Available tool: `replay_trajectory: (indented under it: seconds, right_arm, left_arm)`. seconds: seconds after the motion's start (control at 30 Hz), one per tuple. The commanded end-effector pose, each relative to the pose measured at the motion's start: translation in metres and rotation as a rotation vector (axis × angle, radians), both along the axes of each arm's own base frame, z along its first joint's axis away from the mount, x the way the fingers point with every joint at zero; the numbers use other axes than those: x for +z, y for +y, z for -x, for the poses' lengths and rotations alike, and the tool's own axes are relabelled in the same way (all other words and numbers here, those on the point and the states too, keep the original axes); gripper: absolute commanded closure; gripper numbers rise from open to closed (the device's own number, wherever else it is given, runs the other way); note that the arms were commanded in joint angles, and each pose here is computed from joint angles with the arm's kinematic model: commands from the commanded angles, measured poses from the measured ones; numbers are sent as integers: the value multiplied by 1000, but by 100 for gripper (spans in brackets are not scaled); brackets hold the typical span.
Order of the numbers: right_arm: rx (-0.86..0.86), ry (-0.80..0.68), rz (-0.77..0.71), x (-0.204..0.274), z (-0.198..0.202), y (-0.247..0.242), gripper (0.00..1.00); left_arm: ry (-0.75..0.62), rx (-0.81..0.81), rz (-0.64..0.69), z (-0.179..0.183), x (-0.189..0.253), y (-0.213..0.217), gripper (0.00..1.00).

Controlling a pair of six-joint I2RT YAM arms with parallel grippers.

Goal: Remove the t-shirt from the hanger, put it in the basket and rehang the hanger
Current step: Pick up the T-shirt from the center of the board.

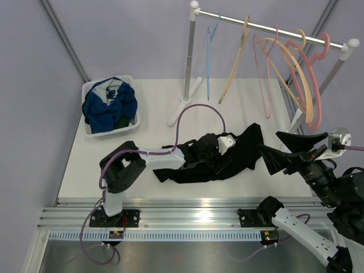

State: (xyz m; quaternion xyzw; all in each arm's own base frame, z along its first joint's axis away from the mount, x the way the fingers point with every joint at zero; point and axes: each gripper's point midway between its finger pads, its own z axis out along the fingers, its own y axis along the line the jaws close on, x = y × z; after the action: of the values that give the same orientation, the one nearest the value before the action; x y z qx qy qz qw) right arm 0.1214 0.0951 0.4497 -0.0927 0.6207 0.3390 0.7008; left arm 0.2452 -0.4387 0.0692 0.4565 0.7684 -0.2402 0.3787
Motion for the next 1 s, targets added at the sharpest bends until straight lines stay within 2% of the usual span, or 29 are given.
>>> replay_trajectory:
  seconds: [0.0,0.13,0.2,0.23,0.3,0.33,0.37,0.43,0.47,0.5,0.53,0.57,0.67,0.7,0.83,0.97]
  right_arm:
    - [18,-35,6,5,3,2,1]
    - [19,-39,7,6,3,2,0]
    - [20,-43,6,6,4,2,1]
    - [17,-44,11,6,2,2,0]
    - [15,-42,16,5,1,3,0]
    - [17,-42,16,6,1,3,1]
    - [18,-41,17,6,2,3,0]
    - [19,-38,16,7,3,2,0]
    - [21,-39,15,8,3,2,1]
    - [21,-43,10,10,5,1,0]
    - [22,-44,3,11,6,1,1]
    - [23,-46,3,11,6,1,0]
    - [31,-41,-2,12,8,1,1]
    - [35,-37,-3,11,8,2,1]
    - [61,-30,-20,8,10,6,1]
    - [79,-17,-20,1,7,13,0]
  left_arm:
    - [-90,40,52,-21,16,-19,1]
    - [-67,52,15,-16,-3,-9,4]
    - [-47,62,-21,-12,-14,3,28]
    - [-10,145,-36,-10,-19,17,85]
    - [-5,167,-29,-5,-14,28,100]
    - [-16,206,-26,-7,-9,37,100]
    - [-25,249,28,-6,16,44,100]
    - [-22,351,28,-2,27,75,100]
    - [-54,389,110,-1,68,87,100]
    - [-74,463,82,0,71,113,100]
    - [-82,521,120,1,89,126,100]
    - [-123,573,212,3,131,146,100]
    - [-253,769,247,-2,184,208,100]
    - [-330,879,286,-4,219,241,100]
    - [-533,1107,252,-14,288,314,100]
    - [-619,1241,225,-36,339,354,100]
